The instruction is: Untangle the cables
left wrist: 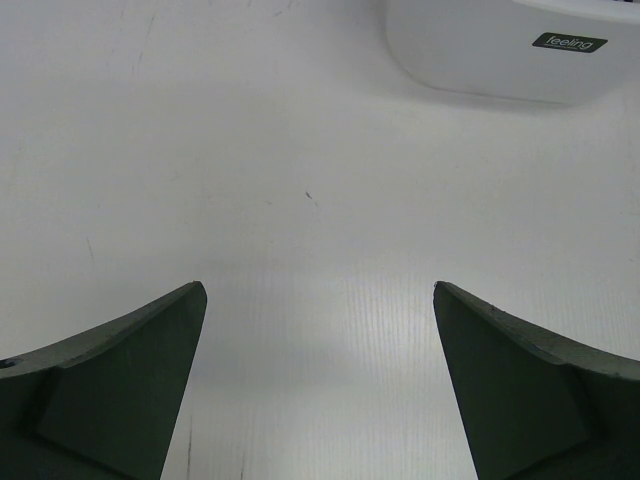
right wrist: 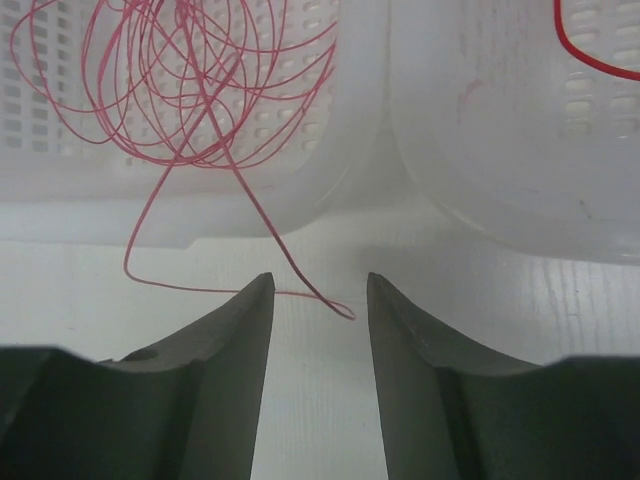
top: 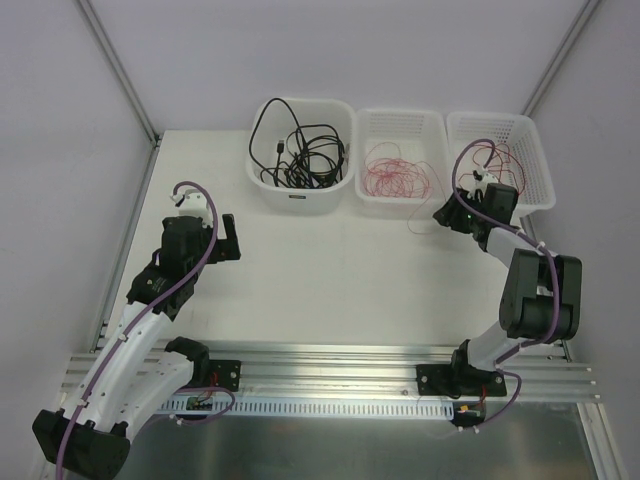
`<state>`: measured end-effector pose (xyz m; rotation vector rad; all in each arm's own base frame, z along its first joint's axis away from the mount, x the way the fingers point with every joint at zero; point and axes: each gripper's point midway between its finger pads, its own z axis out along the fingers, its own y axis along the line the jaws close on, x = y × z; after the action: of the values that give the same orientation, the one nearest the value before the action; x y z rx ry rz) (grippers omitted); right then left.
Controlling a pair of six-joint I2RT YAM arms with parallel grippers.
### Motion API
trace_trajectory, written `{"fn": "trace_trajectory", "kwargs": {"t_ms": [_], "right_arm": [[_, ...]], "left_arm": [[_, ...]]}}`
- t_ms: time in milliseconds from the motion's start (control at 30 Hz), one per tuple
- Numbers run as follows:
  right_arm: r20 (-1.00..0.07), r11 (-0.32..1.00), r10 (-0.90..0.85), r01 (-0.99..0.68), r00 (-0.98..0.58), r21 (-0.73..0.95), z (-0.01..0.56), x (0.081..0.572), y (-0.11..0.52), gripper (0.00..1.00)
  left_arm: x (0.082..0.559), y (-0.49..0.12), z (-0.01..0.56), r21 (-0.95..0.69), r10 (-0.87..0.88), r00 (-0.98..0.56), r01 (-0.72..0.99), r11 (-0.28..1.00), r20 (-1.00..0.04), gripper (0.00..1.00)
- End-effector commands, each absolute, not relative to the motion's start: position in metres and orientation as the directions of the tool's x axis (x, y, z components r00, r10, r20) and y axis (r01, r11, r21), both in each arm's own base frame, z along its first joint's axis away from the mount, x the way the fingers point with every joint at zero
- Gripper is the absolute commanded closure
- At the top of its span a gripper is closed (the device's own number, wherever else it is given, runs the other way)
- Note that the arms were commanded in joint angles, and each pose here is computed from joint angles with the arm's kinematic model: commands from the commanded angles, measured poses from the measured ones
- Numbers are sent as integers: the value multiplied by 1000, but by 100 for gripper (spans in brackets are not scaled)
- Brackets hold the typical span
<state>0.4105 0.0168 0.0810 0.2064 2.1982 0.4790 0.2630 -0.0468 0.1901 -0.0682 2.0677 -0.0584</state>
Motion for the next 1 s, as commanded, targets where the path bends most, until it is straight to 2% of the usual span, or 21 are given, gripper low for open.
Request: {"fn": "trace_trajectory", "kwargs": {"t_ms": [0,33,200,233,367,600,633,833,967], "right_arm": [[-788,903,271,-137,-553,406,113,431,23,55],[-787,904,266,-140,-556,404,111,430,23,63],[-796,902,246,-169,-553,397,115,425,27,87],[-789,901,245,-170,-563,400,114,422,28,98],[-793,901,194,-214,-578,376,132,408,40,99],[-835,889,112,-321,-538,326,221,403,74,99],[-856,887,113,-337,-505,316,244,413,77,99],[-917,887,109,-378,-385,265,302,465,91,99],[-915,914,102,-326,-390,241,271,518,94,99]], "left_arm": [[267,-48,193,-86,-87,-461,-22,996,-883,1],[267,-48,194,-89,-88,-460,-21,996,-884,1],[267,-48,192,-85,-86,-463,-23,996,-882,1],[267,-48,193,-86,-88,-462,-24,996,-883,1],[267,-48,194,-89,-89,-458,-22,996,-884,1],[267,-48,194,-90,-89,-460,-21,996,-883,1],[267,-48,195,-89,-89,-457,-22,996,-885,1],[266,-47,195,-89,-91,-452,-26,996,-887,1],[266,-46,195,-88,-90,-452,-27,996,-888,1]]}}
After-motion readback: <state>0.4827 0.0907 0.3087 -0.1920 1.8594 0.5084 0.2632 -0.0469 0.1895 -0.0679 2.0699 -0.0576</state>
